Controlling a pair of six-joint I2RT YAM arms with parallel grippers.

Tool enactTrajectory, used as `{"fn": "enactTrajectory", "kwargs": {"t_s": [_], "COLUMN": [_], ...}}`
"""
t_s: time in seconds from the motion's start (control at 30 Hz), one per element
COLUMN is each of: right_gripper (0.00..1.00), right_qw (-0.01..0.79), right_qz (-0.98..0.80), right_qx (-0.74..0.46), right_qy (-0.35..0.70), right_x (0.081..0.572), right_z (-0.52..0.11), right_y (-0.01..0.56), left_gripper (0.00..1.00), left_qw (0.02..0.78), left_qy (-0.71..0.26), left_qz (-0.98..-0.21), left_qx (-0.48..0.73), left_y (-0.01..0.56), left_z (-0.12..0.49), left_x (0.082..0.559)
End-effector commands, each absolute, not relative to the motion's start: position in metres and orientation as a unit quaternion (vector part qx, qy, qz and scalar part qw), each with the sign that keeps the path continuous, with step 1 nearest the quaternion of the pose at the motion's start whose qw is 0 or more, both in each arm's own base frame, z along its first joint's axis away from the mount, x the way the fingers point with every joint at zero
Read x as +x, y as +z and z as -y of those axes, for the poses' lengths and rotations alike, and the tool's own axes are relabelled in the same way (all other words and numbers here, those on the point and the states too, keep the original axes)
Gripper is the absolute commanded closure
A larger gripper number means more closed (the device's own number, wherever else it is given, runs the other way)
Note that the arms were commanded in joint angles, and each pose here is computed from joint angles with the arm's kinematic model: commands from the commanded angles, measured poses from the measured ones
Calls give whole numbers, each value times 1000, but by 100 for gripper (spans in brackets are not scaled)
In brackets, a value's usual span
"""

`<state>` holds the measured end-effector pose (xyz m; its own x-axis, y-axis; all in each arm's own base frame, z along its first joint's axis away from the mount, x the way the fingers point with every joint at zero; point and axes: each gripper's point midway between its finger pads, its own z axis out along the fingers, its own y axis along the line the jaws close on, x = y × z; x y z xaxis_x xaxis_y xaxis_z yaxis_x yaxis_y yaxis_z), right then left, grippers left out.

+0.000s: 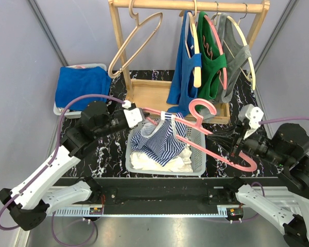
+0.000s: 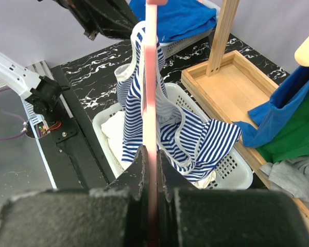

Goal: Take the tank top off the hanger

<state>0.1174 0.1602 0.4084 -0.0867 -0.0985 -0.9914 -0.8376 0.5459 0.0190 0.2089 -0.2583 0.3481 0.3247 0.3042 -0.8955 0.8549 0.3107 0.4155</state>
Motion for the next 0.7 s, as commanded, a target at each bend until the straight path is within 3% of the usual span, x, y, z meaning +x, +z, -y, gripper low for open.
{"fn": "enactTrajectory", "kwargs": {"t_s": [0.0, 0.07, 0.1, 0.23, 0.47, 0.67], "right_gripper": [100, 100, 100, 100, 100, 100], "right_qw": [599, 601, 601, 590, 589, 585], "right_qz": [-655, -654, -653, -656, -651, -654], "right_qx": [-340, -338, -339, -347, -358, -361], "right_qy": [311, 311, 312, 317, 318, 316], "right_x": [109, 107, 107, 110, 121, 138], "right_z": [-147, -145, -146, -152, -163, -174], "right_y": [422, 420, 420, 413, 413, 407], "left_gripper": [100, 96, 72, 58, 52, 52], "left_qw": [654, 657, 652, 616, 566, 531], "left_qy": [-207, -216, -231, -317, -405, -455], "left_qz": [-538, -543, -546, -528, -519, -496], "left_qx": [490, 476, 472, 491, 497, 515], "left_y": [373, 377, 379, 379, 378, 381], "left_z": [246, 246, 249, 264, 280, 295], "left_x": [225, 226, 223, 193, 167, 142]}}
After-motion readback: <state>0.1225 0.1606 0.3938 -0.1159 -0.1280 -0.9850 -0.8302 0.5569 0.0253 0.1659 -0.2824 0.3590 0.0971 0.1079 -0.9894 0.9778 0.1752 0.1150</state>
